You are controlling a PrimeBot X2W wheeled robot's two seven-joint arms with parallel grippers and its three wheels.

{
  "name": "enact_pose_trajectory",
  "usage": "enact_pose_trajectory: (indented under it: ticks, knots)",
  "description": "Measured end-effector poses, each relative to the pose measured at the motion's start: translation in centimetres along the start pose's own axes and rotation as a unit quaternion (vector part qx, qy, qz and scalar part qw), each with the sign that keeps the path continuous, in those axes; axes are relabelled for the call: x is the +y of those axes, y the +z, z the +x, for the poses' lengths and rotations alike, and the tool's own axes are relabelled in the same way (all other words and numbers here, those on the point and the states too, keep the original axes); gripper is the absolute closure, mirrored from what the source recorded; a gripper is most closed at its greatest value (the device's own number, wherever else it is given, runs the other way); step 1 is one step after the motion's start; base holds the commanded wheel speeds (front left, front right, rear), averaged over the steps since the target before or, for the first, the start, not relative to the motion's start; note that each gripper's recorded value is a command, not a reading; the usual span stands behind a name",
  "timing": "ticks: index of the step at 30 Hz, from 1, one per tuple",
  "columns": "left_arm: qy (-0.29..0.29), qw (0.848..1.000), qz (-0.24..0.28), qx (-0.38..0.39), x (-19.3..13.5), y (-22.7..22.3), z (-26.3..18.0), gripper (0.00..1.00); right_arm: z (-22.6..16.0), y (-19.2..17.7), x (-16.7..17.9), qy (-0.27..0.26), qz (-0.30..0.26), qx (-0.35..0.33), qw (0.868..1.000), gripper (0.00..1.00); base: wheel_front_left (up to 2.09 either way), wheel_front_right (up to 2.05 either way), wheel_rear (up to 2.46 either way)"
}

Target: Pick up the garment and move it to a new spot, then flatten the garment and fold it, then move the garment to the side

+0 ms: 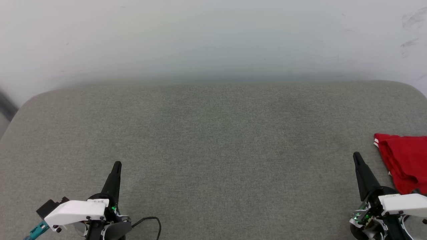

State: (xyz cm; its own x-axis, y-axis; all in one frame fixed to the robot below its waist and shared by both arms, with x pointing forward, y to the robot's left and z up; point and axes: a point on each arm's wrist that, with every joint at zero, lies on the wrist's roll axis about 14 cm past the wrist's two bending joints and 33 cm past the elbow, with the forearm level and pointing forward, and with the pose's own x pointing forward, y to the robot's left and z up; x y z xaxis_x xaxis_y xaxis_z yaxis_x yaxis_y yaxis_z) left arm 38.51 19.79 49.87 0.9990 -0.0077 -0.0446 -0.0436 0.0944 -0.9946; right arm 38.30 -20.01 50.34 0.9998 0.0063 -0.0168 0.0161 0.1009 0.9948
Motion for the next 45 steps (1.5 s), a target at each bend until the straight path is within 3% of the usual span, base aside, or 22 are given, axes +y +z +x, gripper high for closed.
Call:
enact_pose_trajectory:
  ticks: [15,45]
  knots:
    - [-0.018,0.999,-0.049,-0.005,-0.59,0.27,0.24,1.0,0.45,0.1,0.07,0.003,0.05,-0.004,0.999,1.0,0.0,0.0,0.0]
    - [-0.019,0.999,-0.049,-0.005,-0.64,0.3,0.27,1.0,0.46,0.1,0.09,0.004,0.05,-0.004,0.999,1.0,0.0,0.0,0.0]
